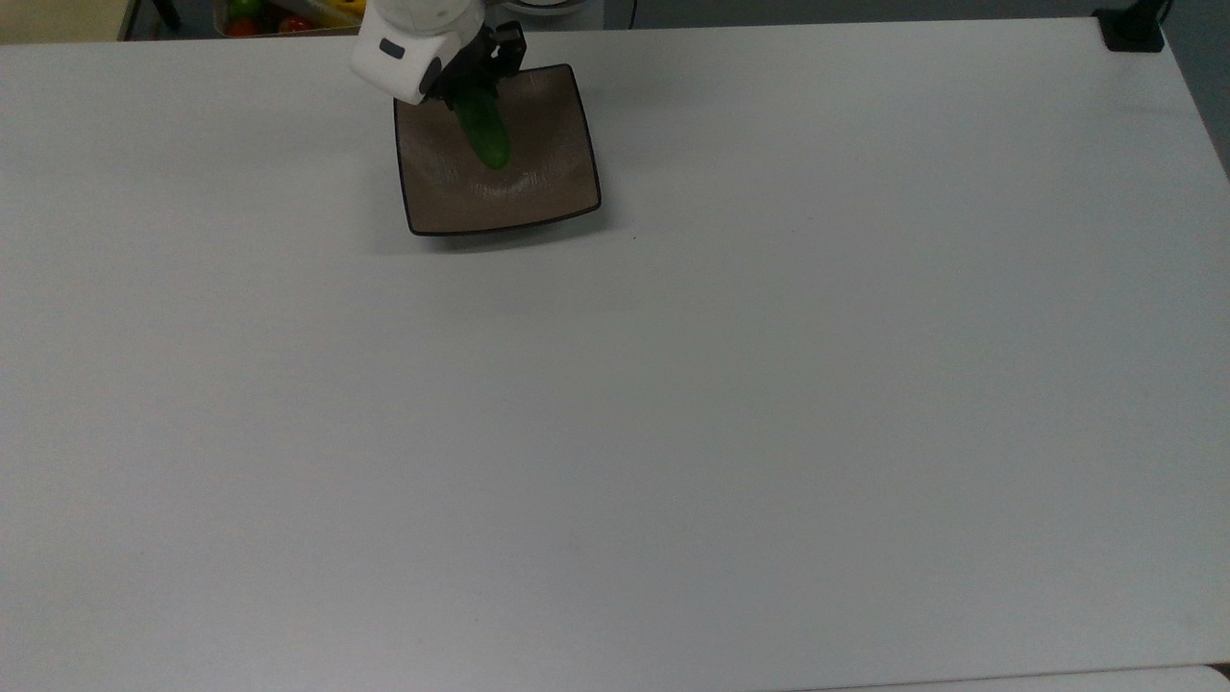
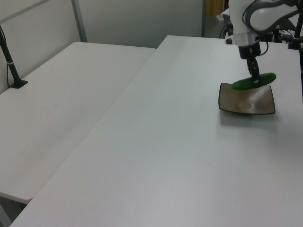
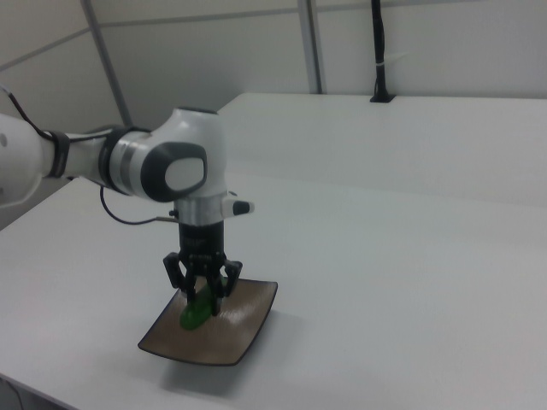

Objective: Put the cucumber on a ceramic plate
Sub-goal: 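Lower the cucumber onto the plate and open the gripper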

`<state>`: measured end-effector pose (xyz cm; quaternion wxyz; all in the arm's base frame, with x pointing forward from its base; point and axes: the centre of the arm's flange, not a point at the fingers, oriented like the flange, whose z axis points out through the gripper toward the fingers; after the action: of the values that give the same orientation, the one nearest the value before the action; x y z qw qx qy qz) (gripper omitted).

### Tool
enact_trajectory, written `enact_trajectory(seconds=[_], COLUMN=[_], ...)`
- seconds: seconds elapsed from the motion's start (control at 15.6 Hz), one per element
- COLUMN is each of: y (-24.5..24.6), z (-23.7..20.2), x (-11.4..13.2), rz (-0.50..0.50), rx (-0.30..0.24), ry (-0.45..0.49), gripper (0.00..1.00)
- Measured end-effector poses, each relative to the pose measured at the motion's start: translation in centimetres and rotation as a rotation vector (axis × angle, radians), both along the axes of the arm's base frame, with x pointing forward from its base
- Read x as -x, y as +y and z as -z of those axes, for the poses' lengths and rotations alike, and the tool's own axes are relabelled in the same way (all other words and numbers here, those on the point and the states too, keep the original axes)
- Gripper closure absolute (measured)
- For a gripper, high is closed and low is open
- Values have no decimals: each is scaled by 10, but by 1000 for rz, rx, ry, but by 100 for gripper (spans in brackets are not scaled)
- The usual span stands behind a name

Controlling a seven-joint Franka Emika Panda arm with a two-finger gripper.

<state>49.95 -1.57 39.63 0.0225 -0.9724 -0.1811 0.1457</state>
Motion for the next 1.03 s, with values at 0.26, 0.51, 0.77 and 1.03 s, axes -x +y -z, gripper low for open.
enact_trajectory(seconds=[0.26, 0.51, 0.77, 1.03], y=[10, 11, 11, 13], z=[30, 38, 38, 33], x=[-6, -12, -12, -12], rz=[25, 62, 73, 70], rx=[13, 21, 23, 23], ry=[-64, -135, -136, -130], gripper=[55, 55, 37, 1])
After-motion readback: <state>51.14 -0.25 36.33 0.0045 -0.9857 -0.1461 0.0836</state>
